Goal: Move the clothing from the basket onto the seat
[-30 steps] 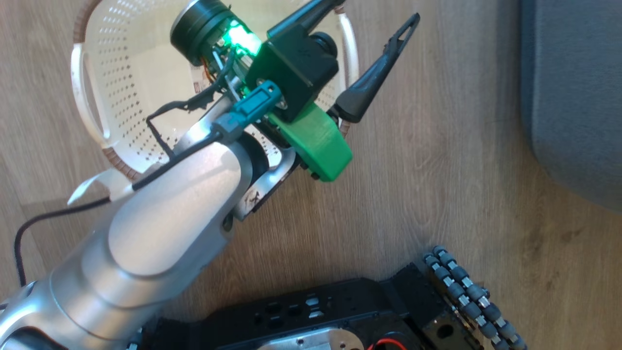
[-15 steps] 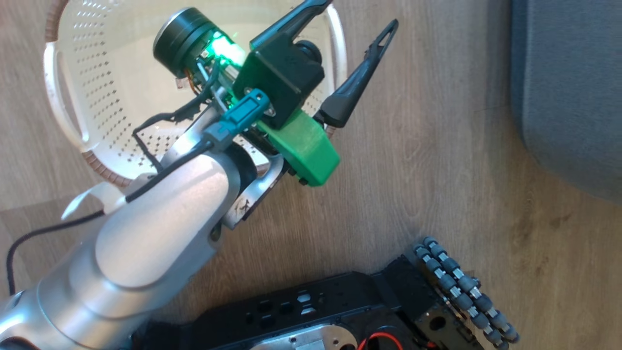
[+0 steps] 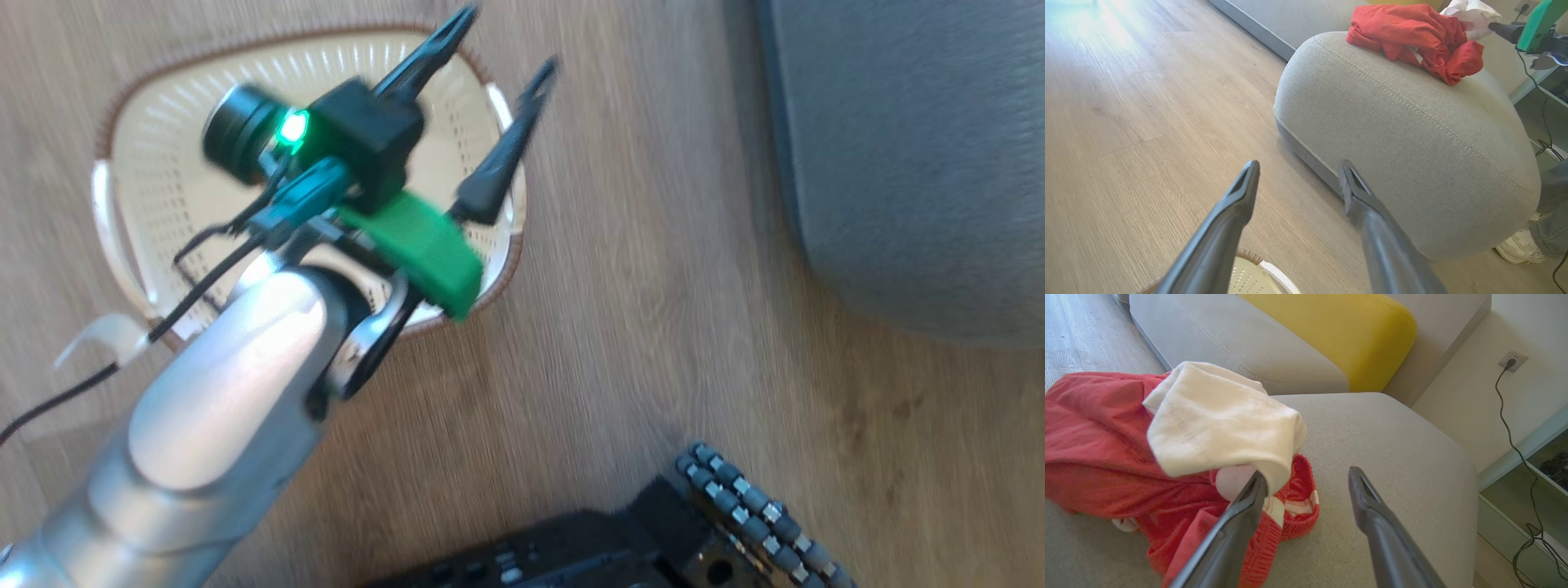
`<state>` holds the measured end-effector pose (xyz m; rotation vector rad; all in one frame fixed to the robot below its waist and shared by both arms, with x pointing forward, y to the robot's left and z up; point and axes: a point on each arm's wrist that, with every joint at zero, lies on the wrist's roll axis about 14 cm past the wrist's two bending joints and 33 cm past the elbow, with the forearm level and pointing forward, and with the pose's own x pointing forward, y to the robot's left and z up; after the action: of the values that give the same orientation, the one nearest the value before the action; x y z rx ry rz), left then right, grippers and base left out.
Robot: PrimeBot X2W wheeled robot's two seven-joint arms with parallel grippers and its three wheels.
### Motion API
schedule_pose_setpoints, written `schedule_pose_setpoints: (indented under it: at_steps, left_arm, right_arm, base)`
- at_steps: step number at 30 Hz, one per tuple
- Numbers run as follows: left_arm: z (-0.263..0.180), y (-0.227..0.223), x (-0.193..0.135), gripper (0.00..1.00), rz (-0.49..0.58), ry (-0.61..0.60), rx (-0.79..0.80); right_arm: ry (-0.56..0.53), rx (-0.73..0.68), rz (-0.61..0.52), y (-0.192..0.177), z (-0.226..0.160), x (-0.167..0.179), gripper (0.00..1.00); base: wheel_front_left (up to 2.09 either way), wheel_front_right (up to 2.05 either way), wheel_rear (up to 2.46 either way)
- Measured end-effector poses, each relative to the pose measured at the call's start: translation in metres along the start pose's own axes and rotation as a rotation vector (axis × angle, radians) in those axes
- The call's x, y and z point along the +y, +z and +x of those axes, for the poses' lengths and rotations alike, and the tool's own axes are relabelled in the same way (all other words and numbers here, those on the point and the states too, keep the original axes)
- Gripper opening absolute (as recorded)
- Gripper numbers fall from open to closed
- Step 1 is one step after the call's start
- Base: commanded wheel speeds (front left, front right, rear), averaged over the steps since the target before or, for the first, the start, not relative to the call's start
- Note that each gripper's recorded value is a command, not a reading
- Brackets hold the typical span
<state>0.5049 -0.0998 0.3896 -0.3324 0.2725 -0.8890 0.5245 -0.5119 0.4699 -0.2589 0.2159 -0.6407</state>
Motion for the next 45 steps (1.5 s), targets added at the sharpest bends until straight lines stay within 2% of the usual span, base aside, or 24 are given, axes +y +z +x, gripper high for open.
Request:
schedule_pose_setpoints:
  at_steps: [6, 8, 13, 17, 21, 27, 35, 45]
  left_arm:
    - [-0.038, 0.001, 0.003, 1.00, -0.012, 0.113, 0.025]
    - [-0.063, 0.002, -0.003, 1.00, -0.023, 0.168, 0.032]
    - [-0.093, 0.025, 0.003, 1.00, 0.013, 0.265, -0.018]
    - [-0.128, 0.044, 0.019, 1.00, 0.040, 0.389, -0.070]
    - [-0.174, 0.046, 0.042, 1.00, 0.059, 0.535, -0.083]
    - [-0.227, 0.057, 0.066, 1.00, 0.085, 0.693, -0.134]
    - [-0.276, 0.052, 0.075, 1.00, 0.091, 0.816, -0.137]
    - [-0.311, 0.056, 0.063, 1.00, 0.103, 0.843, -0.188]
  right_arm:
    - [0.091, -0.026, 0.059, 0.003, -0.050, 0.002, 1.00]
    - [0.134, -0.040, 0.081, 0.004, -0.081, 0.000, 1.00]
    - [0.203, -0.080, 0.131, 0.012, -0.116, 0.009, 1.00]
    - [0.276, -0.164, 0.198, 0.035, -0.143, 0.032, 1.00]
    - [0.365, -0.230, 0.231, 0.055, -0.167, 0.070, 1.00]
    - [0.520, -0.221, 0.308, 0.057, -0.212, 0.134, 1.00]
    - [0.644, -0.206, 0.279, 0.041, -0.261, 0.169, 1.00]
    - [0.652, -0.178, 0.279, 0.018, -0.298, 0.158, 1.00]
  base:
    - [0.00, 0.00, 0.00]
    - [0.00, 0.00, 0.00]
    - [0.00, 0.00, 0.00]
    - [0.00, 0.00, 0.00]
    - [0.00, 0.00, 0.00]
    - [0.00, 0.00, 0.00]
    - [0.00, 0.00, 0.00]
    - [0.00, 0.00, 0.00]
